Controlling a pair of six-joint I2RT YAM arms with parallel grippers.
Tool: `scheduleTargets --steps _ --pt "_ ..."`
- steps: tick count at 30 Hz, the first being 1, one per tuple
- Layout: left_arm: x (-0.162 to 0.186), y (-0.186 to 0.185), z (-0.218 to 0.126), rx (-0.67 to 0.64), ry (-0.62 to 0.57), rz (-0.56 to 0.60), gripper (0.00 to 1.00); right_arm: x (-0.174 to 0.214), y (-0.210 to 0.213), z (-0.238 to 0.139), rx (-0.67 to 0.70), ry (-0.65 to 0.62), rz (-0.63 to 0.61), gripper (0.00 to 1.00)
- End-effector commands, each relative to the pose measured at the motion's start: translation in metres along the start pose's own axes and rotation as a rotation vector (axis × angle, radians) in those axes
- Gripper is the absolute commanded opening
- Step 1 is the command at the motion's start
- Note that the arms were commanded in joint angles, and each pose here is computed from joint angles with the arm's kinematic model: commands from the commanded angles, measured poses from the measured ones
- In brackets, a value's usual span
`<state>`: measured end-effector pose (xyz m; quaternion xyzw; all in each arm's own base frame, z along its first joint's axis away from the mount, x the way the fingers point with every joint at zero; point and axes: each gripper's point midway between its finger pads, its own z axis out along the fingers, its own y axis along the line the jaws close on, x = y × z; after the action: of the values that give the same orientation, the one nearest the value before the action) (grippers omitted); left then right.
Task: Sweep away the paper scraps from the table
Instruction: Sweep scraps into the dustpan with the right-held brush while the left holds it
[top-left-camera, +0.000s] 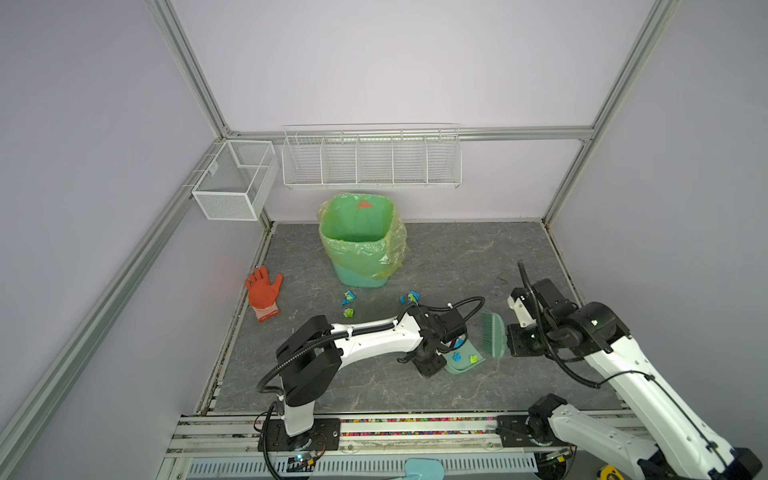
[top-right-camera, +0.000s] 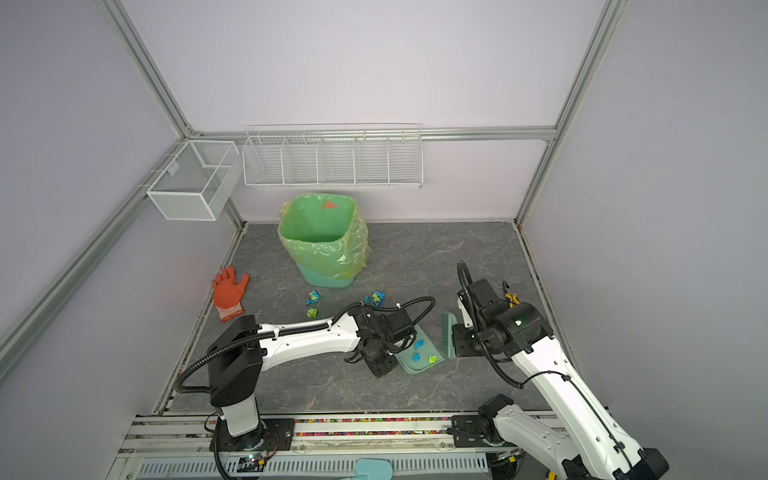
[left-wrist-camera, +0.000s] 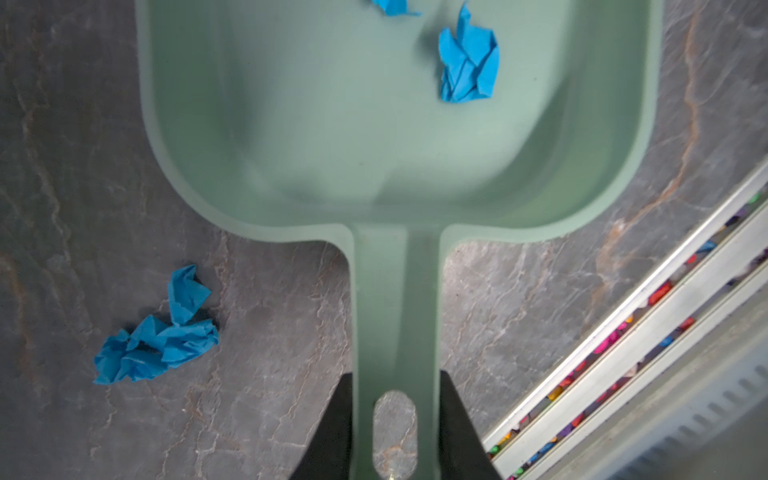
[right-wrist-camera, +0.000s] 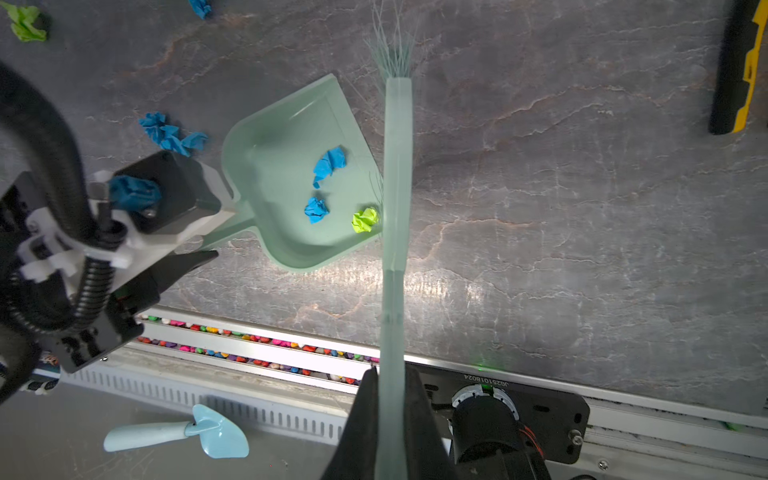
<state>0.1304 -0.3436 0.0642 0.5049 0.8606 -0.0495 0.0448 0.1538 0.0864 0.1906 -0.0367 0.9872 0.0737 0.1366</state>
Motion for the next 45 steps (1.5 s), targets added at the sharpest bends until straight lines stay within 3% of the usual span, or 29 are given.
scheduleTargets --steps 1,9,14,24,45 --pt "0.003 0.005 0.003 -0.02 0.031 -0.023 0.0 0.006 -0.006 0.01 0.037 0.047 0.023 0.07" --pt "-0.003 0.005 0.001 -0.016 0.01 -0.036 0.0 0.002 0.03 0.027 -0.095 0.115 -0.014 0.07" --pt "-0.006 0.006 0.0 -0.02 -0.004 -0.044 0.0 -0.013 0.051 0.013 -0.203 0.02 -0.025 0.07" --pt "-0.009 0.014 -0.006 -0.045 -0.037 -0.059 0.0 -0.025 -0.003 -0.011 0.051 -0.12 0.065 0.07" --pt "-0.033 0.027 -0.062 -0.029 -0.229 -0.123 0.0 -0.055 -0.02 0.019 0.034 -0.212 0.232 0.07"
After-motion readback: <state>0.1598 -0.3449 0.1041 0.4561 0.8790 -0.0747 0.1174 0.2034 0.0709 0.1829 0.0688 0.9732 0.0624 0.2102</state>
